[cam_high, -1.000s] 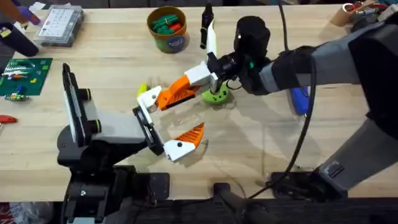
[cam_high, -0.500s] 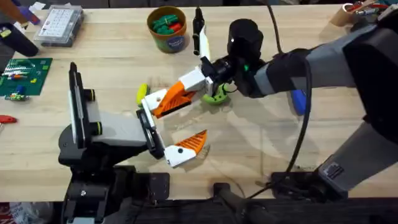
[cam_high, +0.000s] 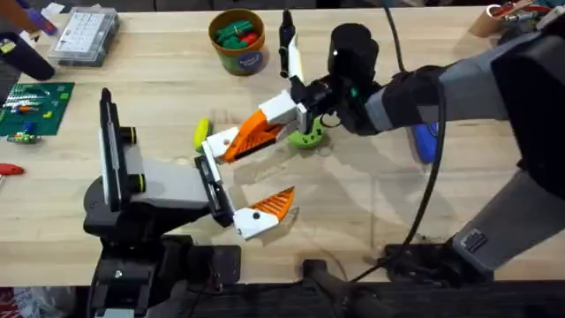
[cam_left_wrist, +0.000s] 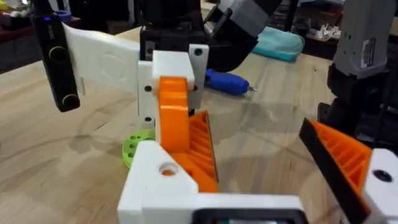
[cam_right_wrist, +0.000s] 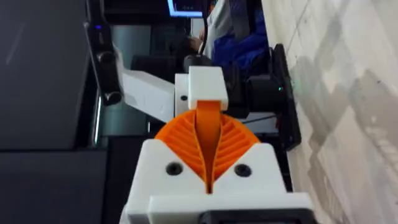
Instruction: Pick up the gripper from the table and insert it into the empty holder that is missing its gripper. Then pick up a screw, insert it into the mounting hole, and use the screwdriver to tighten it. Finally, clean up the table by picking up the vegetable and placing it into the bucket.
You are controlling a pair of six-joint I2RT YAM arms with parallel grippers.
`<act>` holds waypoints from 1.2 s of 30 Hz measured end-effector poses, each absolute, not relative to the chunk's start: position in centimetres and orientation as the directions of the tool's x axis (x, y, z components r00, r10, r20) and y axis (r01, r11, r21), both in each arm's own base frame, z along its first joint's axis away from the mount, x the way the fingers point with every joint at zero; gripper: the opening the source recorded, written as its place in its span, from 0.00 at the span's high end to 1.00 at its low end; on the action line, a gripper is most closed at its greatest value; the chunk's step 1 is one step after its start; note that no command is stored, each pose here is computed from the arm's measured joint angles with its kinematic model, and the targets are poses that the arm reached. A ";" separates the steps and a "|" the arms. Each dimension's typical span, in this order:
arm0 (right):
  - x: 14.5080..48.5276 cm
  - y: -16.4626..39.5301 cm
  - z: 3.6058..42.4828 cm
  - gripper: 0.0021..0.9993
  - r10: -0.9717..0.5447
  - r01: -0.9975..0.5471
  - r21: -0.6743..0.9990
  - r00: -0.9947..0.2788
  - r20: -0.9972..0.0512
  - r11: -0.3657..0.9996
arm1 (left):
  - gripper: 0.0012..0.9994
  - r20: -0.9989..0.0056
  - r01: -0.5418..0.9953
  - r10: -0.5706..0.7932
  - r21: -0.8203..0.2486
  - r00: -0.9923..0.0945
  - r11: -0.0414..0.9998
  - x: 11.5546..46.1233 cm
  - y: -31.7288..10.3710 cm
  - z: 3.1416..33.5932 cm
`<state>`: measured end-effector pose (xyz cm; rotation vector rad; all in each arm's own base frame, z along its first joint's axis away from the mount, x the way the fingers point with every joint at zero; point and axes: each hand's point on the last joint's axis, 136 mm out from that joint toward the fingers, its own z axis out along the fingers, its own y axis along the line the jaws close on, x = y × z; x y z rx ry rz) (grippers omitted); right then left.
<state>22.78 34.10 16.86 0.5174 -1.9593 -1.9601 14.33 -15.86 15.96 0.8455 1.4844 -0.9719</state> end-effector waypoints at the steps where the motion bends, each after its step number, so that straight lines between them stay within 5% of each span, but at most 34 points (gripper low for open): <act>1: 23.1 34.0 16.8 0.99 -0.458 -0.029 1.000 -0.888 -0.028 -0.006 | 0.01 -0.992 0.907 -0.006 -0.118 -0.127 0.403 14.3 -15.9 16.0; 36: 23.3 35.1 16.8 0.99 -0.420 -0.029 1.000 -0.907 -0.026 0.001 | 0.01 -0.992 0.895 -0.007 -0.115 -0.124 0.431 14.8 -15.6 16.0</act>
